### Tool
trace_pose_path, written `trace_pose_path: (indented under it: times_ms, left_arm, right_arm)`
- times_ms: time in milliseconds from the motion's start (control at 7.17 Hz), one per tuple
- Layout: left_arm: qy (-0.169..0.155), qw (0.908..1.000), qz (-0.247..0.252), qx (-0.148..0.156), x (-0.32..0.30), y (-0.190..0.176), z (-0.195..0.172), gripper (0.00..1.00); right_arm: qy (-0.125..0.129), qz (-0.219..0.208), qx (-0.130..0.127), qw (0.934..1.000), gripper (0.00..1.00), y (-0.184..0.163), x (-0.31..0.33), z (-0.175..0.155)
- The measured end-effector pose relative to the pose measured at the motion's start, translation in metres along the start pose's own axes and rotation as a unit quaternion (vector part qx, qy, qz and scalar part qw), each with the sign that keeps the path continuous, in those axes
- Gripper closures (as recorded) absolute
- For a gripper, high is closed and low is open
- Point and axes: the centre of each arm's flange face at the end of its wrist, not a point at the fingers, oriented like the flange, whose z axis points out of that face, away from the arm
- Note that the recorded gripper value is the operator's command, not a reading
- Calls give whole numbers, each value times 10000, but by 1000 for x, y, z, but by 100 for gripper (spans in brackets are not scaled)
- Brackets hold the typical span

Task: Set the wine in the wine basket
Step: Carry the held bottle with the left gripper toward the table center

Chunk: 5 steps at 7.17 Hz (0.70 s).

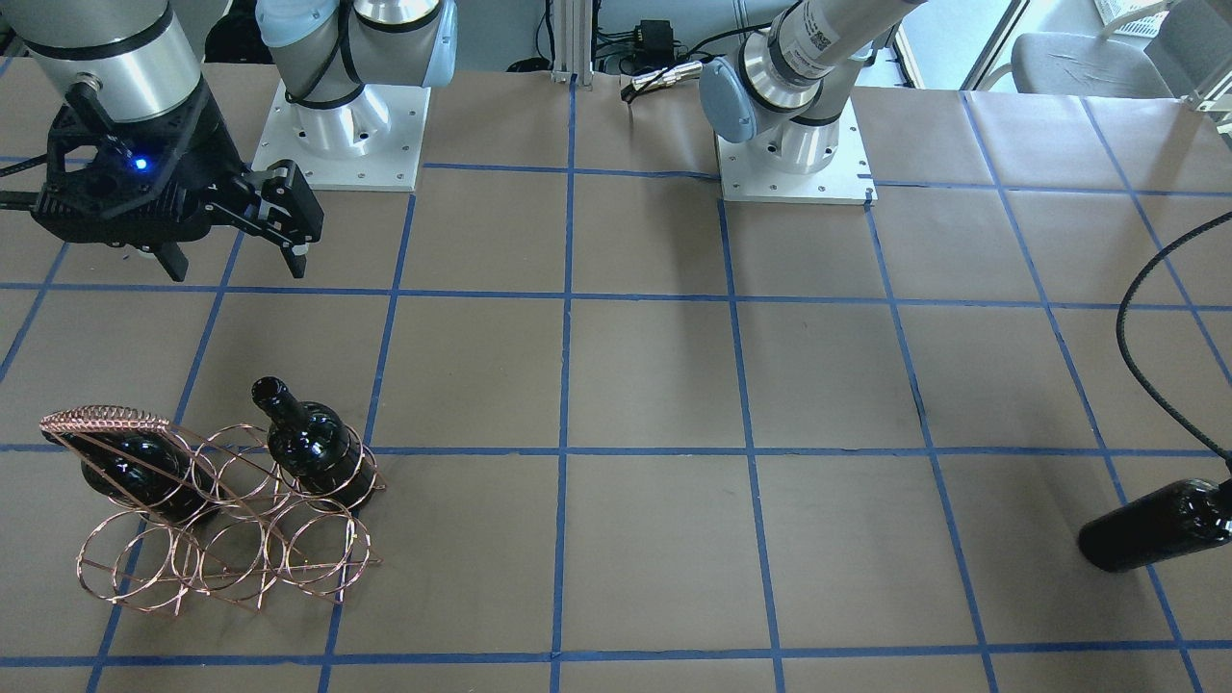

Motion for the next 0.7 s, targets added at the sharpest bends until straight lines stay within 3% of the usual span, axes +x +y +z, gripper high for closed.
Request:
trace_pose_path:
  times_ms: [419,698]
  left_arm:
    - [148,9999,40,55,11,3,-19,100]
    - [236,9996,-14,150,56,0,-50,100]
  right_arm:
    - [0,2,0,10000,0,0,0,0]
    - [0,2,0,10000,0,0,0,0]
